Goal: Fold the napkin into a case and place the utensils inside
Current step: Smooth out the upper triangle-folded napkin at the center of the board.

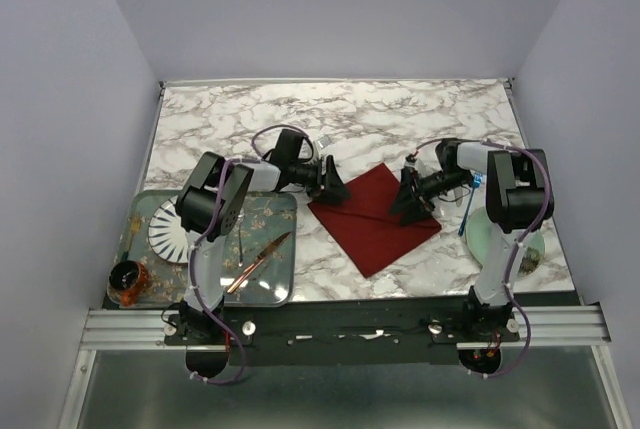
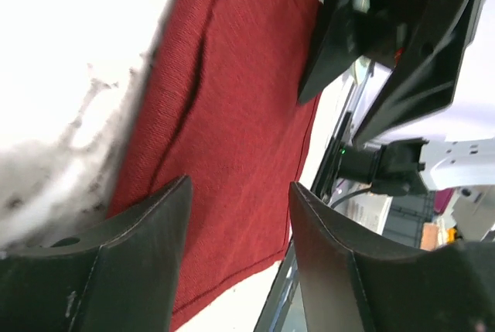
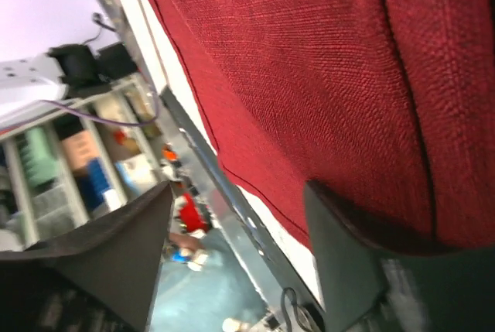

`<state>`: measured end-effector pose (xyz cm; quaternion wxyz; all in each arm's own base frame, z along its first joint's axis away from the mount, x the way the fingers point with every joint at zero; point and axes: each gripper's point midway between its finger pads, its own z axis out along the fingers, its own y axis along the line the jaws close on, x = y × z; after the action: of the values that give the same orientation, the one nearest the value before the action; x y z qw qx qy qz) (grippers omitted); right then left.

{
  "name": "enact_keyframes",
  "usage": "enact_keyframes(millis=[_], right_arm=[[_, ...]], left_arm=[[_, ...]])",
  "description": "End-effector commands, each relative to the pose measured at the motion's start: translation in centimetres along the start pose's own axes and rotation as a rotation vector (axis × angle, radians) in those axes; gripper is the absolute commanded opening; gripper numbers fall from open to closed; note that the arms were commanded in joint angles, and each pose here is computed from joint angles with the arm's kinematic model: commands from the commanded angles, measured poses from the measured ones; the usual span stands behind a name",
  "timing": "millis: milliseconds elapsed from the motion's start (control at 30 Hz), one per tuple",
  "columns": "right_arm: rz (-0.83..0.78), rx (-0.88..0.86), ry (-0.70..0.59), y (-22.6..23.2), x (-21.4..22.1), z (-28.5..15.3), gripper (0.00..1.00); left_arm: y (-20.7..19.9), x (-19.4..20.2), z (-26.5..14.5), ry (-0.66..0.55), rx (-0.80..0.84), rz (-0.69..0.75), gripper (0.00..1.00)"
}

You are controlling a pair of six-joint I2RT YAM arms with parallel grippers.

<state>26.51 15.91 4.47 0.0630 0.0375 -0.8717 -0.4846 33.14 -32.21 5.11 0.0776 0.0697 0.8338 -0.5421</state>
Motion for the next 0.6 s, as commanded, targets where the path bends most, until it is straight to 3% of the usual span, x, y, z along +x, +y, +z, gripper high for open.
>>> enact_keyframes(millis=[0, 100, 167, 367, 567], right_arm=[[-0.191, 0.118, -0.036, 1.6, -1.8, -2.7, 0.68], [-0.282, 0.175, -0.085, 3.0, -3.6, -4.4, 0.62], [-0.308, 0.240, -0.106, 2.9, -4.6, -5.4, 0.61], [-0.296, 0.404, -0.092, 0.6, -4.7, -6.7, 0.57], [-0.232, 0.466, -0.035, -1.7, -2.9, -6.4, 0.57]], left_arm=[[-2.4, -0.1, -1.2, -0.003, -0.029, 0.157, 0.62], [-3.8, -1.1, -1.9, -0.004, -0.072, 0.264, 0.61], [-4.7, -2.3, -2.4, -0.015, -0.103, 0.409, 0.59], [-3.3, -4.0, -3.0, 0.025, -0.307, 0.653, 0.52], [-0.2, -2.3, -1.5, 0.172, -0.424, 0.680, 0.45]])
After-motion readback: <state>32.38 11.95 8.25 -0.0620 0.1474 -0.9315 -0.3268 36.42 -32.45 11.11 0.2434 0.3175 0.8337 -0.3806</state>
